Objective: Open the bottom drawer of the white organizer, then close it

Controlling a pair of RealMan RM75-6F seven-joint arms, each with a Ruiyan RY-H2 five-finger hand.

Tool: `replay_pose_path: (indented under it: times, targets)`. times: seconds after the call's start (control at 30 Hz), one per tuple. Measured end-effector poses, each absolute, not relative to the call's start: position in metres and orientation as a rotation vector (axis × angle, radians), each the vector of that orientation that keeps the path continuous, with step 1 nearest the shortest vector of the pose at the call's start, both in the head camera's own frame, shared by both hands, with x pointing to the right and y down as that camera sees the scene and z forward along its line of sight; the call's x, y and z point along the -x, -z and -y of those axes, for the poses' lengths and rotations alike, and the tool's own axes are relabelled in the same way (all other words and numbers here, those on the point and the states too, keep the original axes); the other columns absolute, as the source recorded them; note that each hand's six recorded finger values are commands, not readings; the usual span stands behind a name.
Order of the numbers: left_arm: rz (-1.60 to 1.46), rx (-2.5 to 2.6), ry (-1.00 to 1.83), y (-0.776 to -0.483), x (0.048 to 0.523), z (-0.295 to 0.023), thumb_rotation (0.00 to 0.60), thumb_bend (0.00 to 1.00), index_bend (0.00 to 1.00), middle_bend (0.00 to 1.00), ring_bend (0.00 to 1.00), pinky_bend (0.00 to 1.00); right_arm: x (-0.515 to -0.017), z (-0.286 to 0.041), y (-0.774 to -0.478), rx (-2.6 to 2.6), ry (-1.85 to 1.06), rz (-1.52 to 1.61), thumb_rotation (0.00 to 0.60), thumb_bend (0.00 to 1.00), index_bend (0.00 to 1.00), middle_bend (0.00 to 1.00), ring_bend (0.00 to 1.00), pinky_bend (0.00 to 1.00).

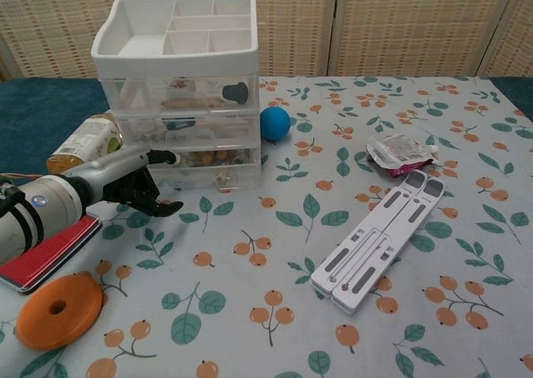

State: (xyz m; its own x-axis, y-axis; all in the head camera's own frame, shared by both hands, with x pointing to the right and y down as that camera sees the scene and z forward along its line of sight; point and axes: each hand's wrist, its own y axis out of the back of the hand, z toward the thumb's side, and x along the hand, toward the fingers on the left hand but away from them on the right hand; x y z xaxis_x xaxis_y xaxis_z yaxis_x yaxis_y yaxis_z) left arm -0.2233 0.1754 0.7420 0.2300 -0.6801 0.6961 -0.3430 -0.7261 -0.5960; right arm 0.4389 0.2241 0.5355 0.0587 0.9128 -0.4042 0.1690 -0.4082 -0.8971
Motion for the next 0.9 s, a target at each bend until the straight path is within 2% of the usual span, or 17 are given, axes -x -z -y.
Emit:
replay_pose_path:
  times: [0.3,0.9]
  targets:
    - [-0.921,2.192,1.454,-0.732,0.222,-0.179,0.6,0.31,0.35,0.94,1.0,1.0,-0.438,-0.224,-0.537,1.673,-1.405,1.097,0.6,0.42,0.0,0.1,0.0,0.02]
    - [-0.783,2.2,1.414,-0.713,0.221,-0.196,0.6,0.31,0.41,0.94,1.0,1.0,-0.438,-0.224,-0.538,1.677,-1.401,1.097,0.6,0.42,0.0,0.1,0.0,0.02]
